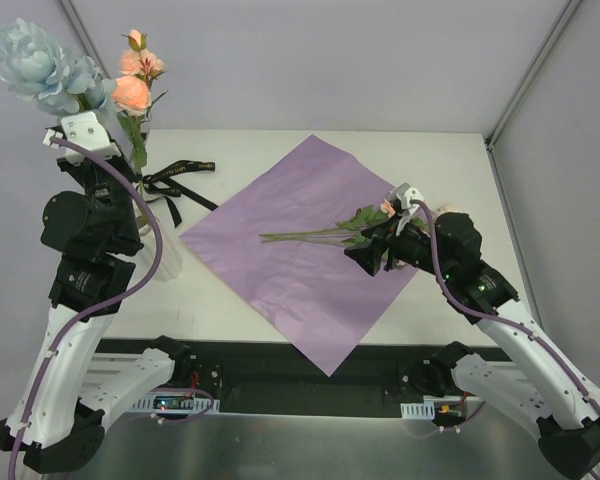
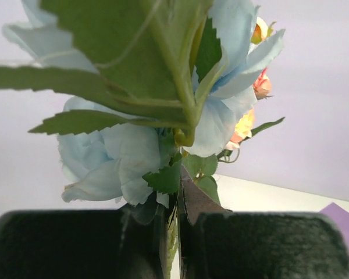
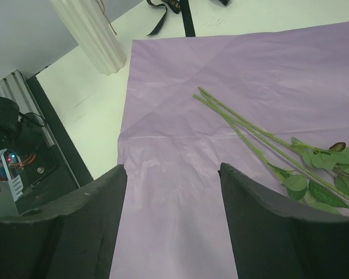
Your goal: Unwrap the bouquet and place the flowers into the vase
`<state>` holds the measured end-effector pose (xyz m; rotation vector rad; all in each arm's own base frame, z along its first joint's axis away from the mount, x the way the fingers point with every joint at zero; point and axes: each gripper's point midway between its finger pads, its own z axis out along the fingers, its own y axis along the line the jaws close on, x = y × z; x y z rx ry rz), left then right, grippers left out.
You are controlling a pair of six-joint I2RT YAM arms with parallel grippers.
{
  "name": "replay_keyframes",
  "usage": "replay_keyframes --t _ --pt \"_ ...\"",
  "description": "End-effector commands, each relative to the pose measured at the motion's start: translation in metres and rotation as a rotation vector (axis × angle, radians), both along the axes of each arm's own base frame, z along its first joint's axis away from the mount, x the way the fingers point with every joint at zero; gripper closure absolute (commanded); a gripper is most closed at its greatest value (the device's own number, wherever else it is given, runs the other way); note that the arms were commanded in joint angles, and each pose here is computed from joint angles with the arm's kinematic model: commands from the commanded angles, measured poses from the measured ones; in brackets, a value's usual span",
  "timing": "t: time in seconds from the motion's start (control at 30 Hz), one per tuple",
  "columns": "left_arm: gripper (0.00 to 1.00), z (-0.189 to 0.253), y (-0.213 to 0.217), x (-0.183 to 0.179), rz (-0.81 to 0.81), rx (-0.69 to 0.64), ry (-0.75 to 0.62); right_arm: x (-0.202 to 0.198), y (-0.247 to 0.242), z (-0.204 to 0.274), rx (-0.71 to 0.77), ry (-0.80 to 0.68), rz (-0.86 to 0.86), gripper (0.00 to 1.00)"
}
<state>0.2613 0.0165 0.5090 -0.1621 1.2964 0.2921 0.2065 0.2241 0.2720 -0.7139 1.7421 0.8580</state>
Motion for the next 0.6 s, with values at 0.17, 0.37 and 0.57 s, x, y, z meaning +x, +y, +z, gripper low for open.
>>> replay_keyframes --t 0.17,0.37,0.57 --pt "1.00 0.030 0.024 -0.017 0.126 0.018 -0.121 -0.001 0.005 0.016 0.039 -0.027 0.021 0.32" --pt "1.00 0.020 0.025 -0.011 0.149 0.015 -0.105 0.003 0.008 0.018 0.039 -0.027 0.025 0.32" --pt "1.00 -0.012 0.024 0.002 0.172 -0.031 -0.068 0.004 0.011 0.010 0.032 -0.004 0.035 0.32"
